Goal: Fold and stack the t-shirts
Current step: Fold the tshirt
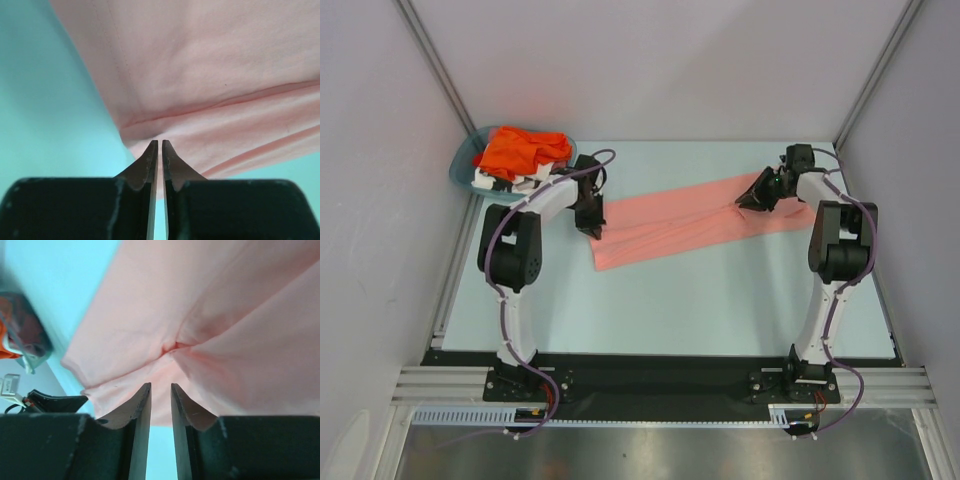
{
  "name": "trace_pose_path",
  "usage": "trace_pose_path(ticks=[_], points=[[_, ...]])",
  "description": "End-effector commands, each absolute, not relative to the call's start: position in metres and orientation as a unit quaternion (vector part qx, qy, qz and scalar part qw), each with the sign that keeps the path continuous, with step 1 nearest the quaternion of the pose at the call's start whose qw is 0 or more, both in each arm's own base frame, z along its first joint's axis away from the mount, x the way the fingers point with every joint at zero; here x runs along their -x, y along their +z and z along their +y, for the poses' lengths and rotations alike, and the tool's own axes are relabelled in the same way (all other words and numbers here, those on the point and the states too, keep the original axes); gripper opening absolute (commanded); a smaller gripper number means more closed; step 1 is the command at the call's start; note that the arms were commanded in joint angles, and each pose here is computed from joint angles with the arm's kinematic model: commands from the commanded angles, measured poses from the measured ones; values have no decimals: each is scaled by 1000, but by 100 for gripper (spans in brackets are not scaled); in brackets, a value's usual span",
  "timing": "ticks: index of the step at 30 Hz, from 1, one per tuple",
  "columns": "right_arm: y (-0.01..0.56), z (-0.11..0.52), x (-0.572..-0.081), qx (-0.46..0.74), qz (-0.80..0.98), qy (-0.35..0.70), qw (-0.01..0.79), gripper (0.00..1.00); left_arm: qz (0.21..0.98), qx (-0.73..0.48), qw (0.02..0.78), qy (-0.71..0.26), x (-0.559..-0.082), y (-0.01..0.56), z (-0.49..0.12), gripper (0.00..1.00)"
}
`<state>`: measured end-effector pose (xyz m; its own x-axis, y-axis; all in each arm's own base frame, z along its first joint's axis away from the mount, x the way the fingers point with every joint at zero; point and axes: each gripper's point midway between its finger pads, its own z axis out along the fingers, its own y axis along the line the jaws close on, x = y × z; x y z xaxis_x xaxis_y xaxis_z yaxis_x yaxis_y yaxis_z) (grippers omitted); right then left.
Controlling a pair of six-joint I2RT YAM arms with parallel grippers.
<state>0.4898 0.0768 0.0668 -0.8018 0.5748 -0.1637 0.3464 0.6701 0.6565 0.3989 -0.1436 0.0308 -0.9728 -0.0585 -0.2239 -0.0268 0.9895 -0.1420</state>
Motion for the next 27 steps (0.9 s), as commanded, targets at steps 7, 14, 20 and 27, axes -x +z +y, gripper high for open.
trace_pose_path(ticks=[7,14,20,27], points=[[87,66,-500,-285,815,452,224,12,984,23,131,-119,-398,45,-158,10],[25,80,-500,-292,792,496,203,0,986,30,104,-124,-391,19,-160,8],[46,57,-503,-287,795,481,231,0,980,11,152,-127,-406,55,-165,7],[89,13,-503,-288,803,441,279,0,966,-9,181,-182,-407,84,-195,8]])
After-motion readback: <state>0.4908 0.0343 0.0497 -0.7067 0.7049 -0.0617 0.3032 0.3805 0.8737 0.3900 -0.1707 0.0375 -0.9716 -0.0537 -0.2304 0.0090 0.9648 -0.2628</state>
